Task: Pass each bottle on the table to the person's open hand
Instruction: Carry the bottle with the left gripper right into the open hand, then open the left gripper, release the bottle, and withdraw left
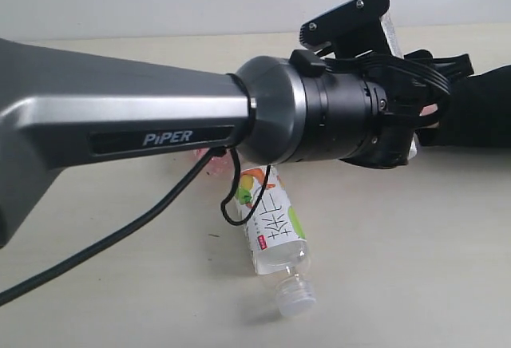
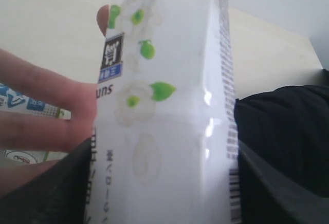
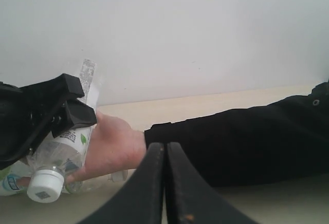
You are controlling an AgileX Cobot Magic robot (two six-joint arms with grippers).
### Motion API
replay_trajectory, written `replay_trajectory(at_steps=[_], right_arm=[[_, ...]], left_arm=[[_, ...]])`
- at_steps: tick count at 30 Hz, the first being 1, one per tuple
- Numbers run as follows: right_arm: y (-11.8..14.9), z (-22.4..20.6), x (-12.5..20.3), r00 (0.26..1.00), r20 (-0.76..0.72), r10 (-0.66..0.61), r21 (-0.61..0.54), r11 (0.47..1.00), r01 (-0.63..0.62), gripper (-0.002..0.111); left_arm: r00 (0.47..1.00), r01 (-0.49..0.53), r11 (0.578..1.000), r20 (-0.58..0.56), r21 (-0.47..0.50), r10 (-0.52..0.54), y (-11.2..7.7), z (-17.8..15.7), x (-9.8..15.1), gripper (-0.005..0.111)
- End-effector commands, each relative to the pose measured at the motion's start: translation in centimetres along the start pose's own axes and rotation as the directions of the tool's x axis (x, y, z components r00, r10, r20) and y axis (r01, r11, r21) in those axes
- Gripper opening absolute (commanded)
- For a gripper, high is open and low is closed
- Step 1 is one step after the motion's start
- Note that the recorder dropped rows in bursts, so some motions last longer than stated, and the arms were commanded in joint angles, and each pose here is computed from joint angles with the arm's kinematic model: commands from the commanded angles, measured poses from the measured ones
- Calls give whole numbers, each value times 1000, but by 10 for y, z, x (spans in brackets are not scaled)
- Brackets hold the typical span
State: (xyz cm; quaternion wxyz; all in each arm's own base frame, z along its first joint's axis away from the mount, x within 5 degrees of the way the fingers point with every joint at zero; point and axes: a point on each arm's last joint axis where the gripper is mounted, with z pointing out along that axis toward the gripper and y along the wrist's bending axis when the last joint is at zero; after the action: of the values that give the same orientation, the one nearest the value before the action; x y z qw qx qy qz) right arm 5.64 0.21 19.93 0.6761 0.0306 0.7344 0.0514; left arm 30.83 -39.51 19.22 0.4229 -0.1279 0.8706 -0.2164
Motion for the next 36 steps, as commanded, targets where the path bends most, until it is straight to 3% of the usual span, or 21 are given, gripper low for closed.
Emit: replay_trajectory(at_steps=[1, 9, 13, 15, 20, 29, 36], right_arm=[[0, 0, 0, 1000, 12, 0, 3, 1000, 0, 1], [0, 0, 0, 1000, 12, 0, 3, 1000, 0, 1], [0, 0, 0, 1000, 12, 0, 3, 1000, 0, 1], [0, 0, 0, 1000, 12, 0, 3, 1000, 0, 1], [0, 0, 0, 1000, 12, 0, 3, 1000, 0, 1], [0, 0, 0, 1000, 12, 0, 3, 1000, 0, 1], [0, 0, 0, 1000, 12, 0, 3, 1000, 0, 1]], left_arm=[[1000, 5, 999, -17, -44, -6, 9, 12, 9, 42], [1000, 8, 998, -25, -55, -9, 11, 16, 13, 47], [999, 29, 997, -32, -71, -31, 13, 16, 14, 82], [999, 26, 997, -30, -76, -29, 13, 16, 14, 88], [1000, 3, 997, -22, -73, -4, 11, 11, 8, 89], [999, -48, 992, -4, -113, 48, 0, -33, -34, 89], [990, -140, 988, -4, -65, 140, -11, -71, -65, 84]])
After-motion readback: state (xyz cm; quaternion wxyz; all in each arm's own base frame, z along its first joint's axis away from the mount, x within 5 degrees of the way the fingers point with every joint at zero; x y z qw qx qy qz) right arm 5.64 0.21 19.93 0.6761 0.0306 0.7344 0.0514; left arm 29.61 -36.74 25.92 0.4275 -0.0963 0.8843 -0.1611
